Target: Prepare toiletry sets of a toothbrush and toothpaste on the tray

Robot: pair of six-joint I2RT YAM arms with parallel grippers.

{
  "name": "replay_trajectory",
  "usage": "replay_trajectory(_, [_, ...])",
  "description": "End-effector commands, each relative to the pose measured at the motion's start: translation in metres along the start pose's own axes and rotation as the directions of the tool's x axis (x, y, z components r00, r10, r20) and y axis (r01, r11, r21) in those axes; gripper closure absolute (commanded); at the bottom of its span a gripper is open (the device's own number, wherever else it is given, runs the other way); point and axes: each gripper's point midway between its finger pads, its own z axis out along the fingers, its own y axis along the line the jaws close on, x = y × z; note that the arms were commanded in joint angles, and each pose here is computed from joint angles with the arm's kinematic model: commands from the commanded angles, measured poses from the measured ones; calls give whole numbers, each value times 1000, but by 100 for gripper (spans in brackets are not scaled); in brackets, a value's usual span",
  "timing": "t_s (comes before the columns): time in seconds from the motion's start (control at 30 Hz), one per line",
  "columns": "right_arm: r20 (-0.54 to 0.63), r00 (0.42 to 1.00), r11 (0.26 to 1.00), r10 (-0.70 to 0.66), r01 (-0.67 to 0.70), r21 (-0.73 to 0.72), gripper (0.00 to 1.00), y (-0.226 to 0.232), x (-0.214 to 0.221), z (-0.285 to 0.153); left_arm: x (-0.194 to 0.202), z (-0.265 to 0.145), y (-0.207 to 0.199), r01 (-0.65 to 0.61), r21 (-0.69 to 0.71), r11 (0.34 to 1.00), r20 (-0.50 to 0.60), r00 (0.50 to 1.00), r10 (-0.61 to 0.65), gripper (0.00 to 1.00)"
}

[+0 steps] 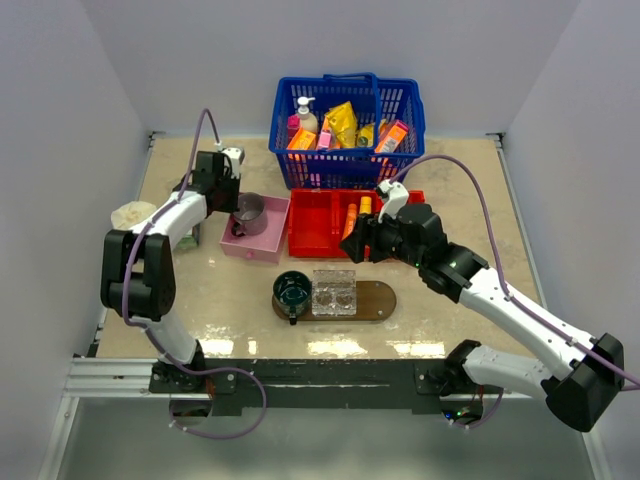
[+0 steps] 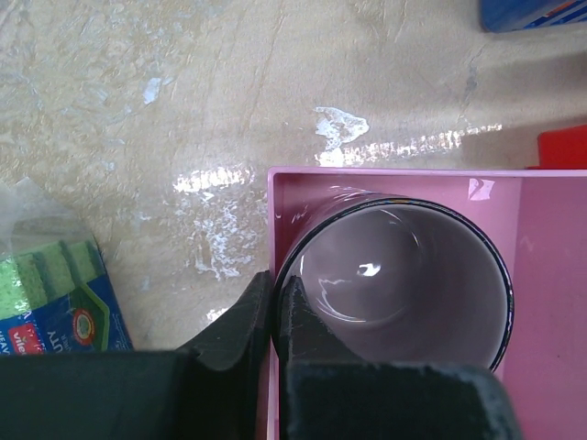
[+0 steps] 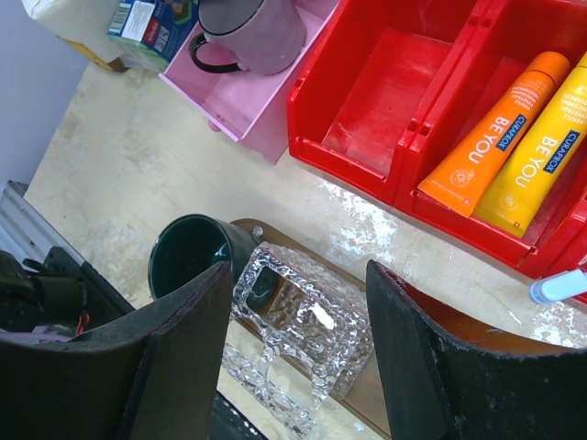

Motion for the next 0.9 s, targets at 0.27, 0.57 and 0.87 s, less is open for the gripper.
replay_trajectory(0.27, [34,999,1000,5,-6,21,37,-1,-11,3,-36,-43,-10,68,31,997,164,984,-72,100])
replay_trajectory(0.57, [12,1000,1000,11,-12,28,36,-3,-7,12,-35,-43,-11,71,37,997,162,984,-76,100])
replay_trajectory(0.87, [-5,1000,1000,19,-19,21,34,-3,-1,19,-21,-32,-4,64,-3,998,111,992,-63,100])
